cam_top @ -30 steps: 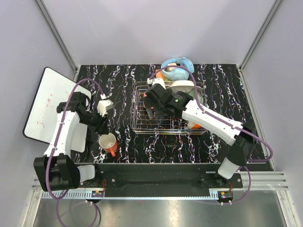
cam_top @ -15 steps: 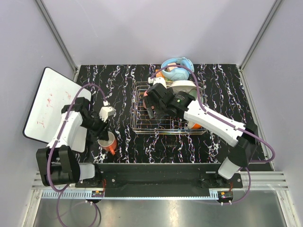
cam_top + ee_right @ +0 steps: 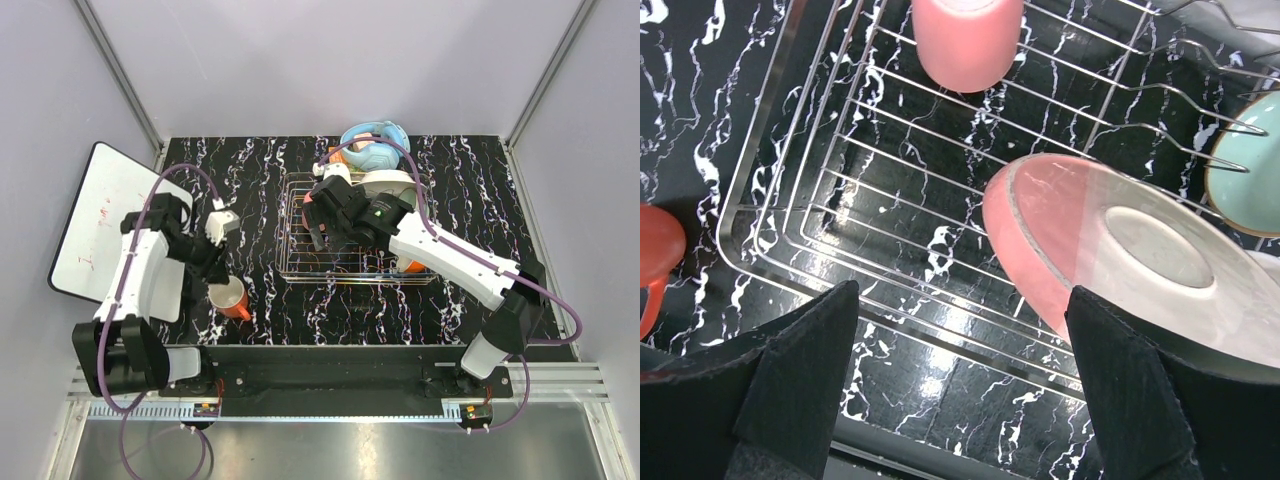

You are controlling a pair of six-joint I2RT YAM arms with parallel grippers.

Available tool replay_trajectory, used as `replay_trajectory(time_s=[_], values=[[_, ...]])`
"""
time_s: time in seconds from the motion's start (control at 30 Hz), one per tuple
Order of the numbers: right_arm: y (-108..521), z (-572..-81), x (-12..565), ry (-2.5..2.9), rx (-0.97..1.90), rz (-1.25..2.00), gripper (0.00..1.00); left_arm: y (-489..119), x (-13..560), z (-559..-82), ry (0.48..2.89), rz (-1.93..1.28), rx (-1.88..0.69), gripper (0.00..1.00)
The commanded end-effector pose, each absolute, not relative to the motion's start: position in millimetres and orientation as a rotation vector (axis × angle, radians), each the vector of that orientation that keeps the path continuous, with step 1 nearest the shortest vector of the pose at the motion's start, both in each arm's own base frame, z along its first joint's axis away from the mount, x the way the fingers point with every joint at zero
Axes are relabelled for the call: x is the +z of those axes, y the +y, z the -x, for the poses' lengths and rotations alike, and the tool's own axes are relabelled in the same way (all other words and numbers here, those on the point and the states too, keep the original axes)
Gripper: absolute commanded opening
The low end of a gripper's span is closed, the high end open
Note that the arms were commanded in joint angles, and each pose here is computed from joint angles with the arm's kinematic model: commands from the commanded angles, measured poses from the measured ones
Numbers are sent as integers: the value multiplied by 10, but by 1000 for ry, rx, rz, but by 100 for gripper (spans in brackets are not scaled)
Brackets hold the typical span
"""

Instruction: Load the mixed dishes into the dish rack

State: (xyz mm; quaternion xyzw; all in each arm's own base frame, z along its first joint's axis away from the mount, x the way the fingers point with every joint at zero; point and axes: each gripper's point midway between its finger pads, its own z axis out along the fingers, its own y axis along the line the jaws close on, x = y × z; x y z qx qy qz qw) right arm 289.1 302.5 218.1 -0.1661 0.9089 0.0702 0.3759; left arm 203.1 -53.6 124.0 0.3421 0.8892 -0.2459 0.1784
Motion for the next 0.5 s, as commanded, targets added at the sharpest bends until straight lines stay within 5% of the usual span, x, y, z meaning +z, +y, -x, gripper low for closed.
replay_trajectory(time_s=[0.0, 0.47], values=[[3080, -2884, 2346, 2293, 250, 394, 91, -658, 1757, -2076, 2357, -970, -694, 39], [2991, -2847, 2365, 2285, 237, 389, 93, -392, 1333, -2180, 2477, -939, -512, 40]])
